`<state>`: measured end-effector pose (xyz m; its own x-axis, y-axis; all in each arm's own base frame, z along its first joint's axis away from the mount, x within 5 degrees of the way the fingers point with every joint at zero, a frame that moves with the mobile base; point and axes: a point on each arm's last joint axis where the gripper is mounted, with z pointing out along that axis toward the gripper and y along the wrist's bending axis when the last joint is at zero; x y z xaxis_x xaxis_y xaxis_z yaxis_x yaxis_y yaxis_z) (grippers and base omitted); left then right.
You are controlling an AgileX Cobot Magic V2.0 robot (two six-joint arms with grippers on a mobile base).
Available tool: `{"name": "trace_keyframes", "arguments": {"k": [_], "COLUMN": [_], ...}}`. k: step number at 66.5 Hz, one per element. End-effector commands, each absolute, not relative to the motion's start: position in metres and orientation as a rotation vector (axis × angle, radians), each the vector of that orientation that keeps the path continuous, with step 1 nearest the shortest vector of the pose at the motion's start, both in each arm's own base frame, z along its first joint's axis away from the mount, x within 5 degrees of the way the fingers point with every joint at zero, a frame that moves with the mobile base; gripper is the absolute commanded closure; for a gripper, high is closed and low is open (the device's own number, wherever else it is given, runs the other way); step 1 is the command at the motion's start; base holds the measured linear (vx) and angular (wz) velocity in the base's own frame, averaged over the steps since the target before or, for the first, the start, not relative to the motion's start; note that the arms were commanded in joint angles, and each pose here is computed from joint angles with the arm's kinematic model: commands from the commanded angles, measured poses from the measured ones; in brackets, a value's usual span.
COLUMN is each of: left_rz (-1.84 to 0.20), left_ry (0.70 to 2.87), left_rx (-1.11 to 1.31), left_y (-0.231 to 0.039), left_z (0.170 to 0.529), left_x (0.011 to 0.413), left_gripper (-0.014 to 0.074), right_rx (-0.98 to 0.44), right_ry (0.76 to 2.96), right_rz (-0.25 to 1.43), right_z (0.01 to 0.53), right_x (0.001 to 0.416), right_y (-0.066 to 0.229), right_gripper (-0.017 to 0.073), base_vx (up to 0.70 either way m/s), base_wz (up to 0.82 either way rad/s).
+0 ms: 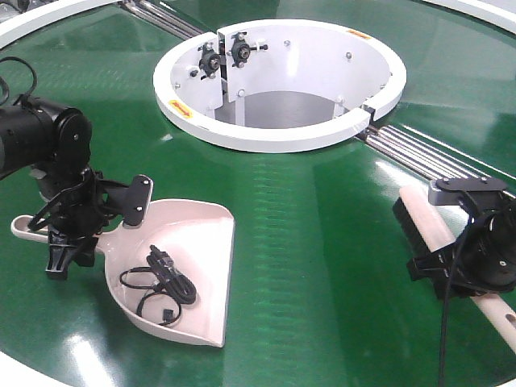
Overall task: Clean and inspect green conveyor with broom and dustpan
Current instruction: 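Move the brush back and lower it onto the conveyor with the right gripper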
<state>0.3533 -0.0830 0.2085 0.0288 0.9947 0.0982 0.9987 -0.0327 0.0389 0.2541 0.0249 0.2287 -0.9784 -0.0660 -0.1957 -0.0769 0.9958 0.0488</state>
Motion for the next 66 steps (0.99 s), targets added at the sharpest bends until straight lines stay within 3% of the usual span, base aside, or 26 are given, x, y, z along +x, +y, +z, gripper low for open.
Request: {"name": "trace_keyframes", "arguments": {"k": [1,46,66], "left_rz": [-0.218,-0.205,-0.199], "left_ry": [-2.219,-2.317,-2.291], "left_rx": [-2.269,-2.314,-2.276], "left_y": [-0.087,-0.094,-0.091], "left_z": [0.233,0.233,0.232], "left_x": [0.353,0.359,0.356], "left_gripper": [0.0600,0.0600,0.0566], "right_rx": [-0.101,-0.084,-0.089], "right_ry": [2.876,2.949,2.957], "right_rz": [0.093,0.118,0.117], "right_z": [0.237,0.210,0.207], "right_x": [0.261,0.274,0.275], "right_y": [0.024,0.027,0.027], "right_gripper": [0.0554,0.0517,0.0438], "base_vx": [0.00,0.00,0.00], "base_wz": [0.00,0.00,0.00]}}
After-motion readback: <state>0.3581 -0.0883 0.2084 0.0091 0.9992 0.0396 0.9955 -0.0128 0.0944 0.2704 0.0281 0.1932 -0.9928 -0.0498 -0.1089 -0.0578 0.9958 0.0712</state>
